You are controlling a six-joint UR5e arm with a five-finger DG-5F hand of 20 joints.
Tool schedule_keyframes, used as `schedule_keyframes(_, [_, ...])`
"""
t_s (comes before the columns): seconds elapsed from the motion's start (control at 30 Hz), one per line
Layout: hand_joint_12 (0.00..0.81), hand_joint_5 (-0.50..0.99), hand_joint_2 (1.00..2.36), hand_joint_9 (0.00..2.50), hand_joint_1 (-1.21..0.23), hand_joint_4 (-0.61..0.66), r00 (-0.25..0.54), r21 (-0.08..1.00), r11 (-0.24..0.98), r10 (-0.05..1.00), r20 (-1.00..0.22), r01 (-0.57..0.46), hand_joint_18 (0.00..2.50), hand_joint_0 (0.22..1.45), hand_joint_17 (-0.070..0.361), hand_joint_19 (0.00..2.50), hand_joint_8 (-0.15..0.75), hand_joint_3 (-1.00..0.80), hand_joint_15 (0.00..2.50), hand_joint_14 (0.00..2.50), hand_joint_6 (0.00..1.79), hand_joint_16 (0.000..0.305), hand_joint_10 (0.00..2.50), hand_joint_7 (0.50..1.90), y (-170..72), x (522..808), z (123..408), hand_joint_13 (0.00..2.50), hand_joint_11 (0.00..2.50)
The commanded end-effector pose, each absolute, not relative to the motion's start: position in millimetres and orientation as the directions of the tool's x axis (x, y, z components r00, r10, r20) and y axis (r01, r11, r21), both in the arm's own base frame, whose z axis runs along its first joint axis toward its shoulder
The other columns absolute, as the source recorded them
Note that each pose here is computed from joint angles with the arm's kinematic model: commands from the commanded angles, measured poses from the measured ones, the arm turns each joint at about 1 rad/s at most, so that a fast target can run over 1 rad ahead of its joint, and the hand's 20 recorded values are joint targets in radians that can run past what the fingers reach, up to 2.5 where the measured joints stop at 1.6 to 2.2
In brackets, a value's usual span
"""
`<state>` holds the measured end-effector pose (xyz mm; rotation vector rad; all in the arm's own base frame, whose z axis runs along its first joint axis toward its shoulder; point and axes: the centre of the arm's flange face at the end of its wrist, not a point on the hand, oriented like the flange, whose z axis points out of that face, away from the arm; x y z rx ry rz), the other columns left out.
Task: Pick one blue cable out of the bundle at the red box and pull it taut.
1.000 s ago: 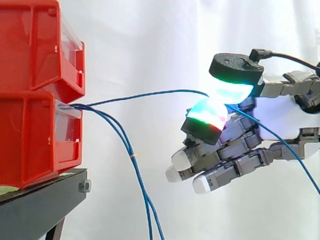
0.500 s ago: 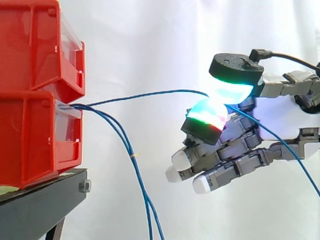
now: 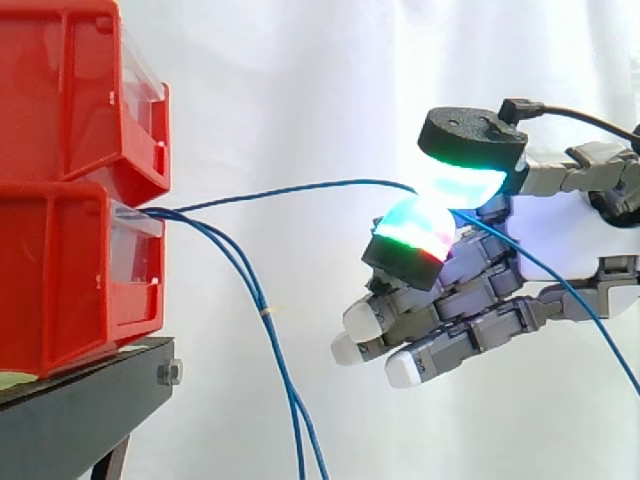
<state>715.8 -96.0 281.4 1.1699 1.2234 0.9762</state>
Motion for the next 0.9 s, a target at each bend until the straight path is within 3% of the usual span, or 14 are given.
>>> schedule_keyframes(0.0, [0.400, -0.16, 1.02, 0.61, -0.86, 0.15, 0.119, 0.985, 0.165, 0.978, -0.170, 0.051, 0.41, 0.65, 0.135, 0.13, 0.371, -0.17, 0.02, 0.00, 0.88, 0.060, 0.01, 1.25, -96.0, 715.6, 282.2, 0.24, 0.36])
schedule_keyframes(0.87, [0.398, -0.16, 1.02, 0.62, -0.86, 0.13, 0.118, 0.985, 0.165, 0.978, -0.170, 0.052, 0.40, 0.66, 0.135, 0.13, 0.366, -0.18, 0.01, 0.00, 0.88, 0.060, 0.01, 1.22, -96.0, 715.8, 281.1, 0.24, 0.35])
